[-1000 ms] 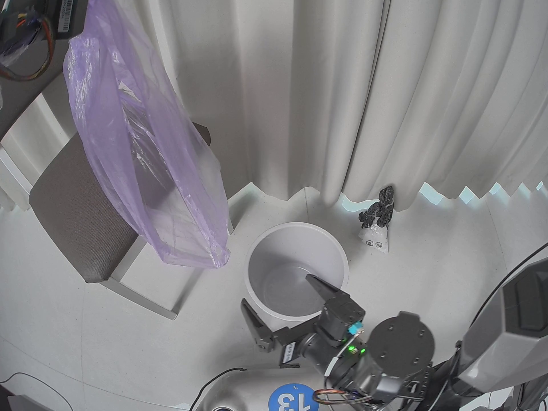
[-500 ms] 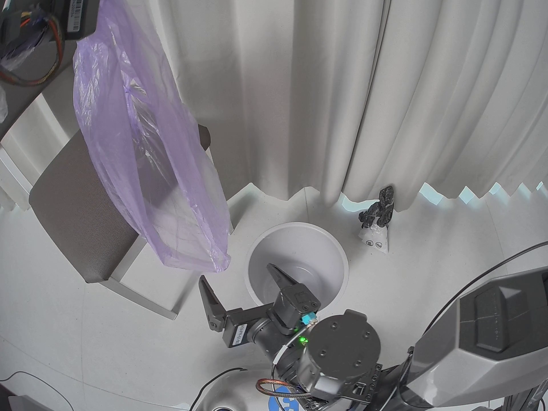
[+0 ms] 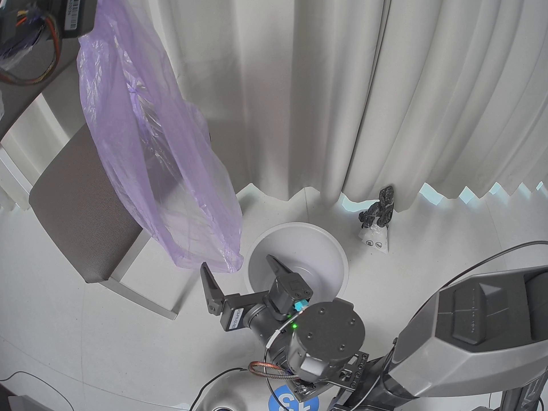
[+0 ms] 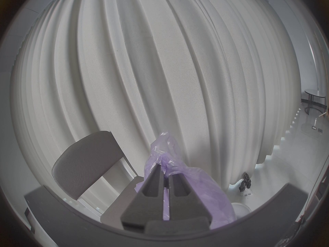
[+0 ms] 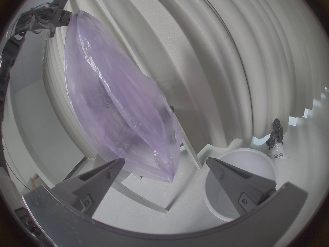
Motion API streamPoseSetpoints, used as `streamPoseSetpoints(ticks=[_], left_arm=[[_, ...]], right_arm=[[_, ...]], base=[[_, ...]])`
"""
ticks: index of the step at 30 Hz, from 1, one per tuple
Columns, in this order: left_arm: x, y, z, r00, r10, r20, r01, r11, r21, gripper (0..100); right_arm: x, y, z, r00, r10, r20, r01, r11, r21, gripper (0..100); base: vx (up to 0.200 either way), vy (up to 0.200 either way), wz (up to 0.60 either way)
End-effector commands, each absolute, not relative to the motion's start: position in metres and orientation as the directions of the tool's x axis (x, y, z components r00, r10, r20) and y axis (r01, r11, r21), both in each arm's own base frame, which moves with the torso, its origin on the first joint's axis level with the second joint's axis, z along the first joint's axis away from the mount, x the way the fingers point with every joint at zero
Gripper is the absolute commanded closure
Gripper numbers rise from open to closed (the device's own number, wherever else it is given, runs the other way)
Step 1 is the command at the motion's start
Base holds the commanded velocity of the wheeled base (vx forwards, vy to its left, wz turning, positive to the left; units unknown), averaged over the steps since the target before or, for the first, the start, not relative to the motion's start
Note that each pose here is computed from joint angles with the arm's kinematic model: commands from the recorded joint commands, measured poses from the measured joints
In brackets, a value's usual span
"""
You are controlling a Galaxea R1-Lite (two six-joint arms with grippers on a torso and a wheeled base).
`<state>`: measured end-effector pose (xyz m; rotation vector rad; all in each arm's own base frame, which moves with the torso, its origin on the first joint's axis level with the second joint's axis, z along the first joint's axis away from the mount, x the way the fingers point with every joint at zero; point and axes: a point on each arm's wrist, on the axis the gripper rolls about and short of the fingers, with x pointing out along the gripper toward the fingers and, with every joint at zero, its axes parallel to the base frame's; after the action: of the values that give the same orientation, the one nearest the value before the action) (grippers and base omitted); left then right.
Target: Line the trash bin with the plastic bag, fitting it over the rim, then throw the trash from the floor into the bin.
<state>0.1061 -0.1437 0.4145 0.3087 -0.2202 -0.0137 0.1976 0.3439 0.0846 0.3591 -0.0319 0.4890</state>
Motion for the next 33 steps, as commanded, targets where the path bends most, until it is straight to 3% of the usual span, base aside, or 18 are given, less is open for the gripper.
streamPoseSetpoints(ticks=[1,33], left_arm=[[0.098,-0.147,0.416,0.973,-0.082,0.215,0.014,0.954,0.301,100],[0.081,-0.152,0.429,0.956,-0.094,0.279,0.034,0.977,0.21,100]], right_arm=[[0.212,0.343,0.093,0.905,0.4,0.145,-0.424,0.835,0.349,0],[0.227,0.341,0.094,0.922,0.357,0.148,-0.386,0.851,0.355,0]], base=[[0.0,0.0,0.0],[0.0,0.0,0.0]])
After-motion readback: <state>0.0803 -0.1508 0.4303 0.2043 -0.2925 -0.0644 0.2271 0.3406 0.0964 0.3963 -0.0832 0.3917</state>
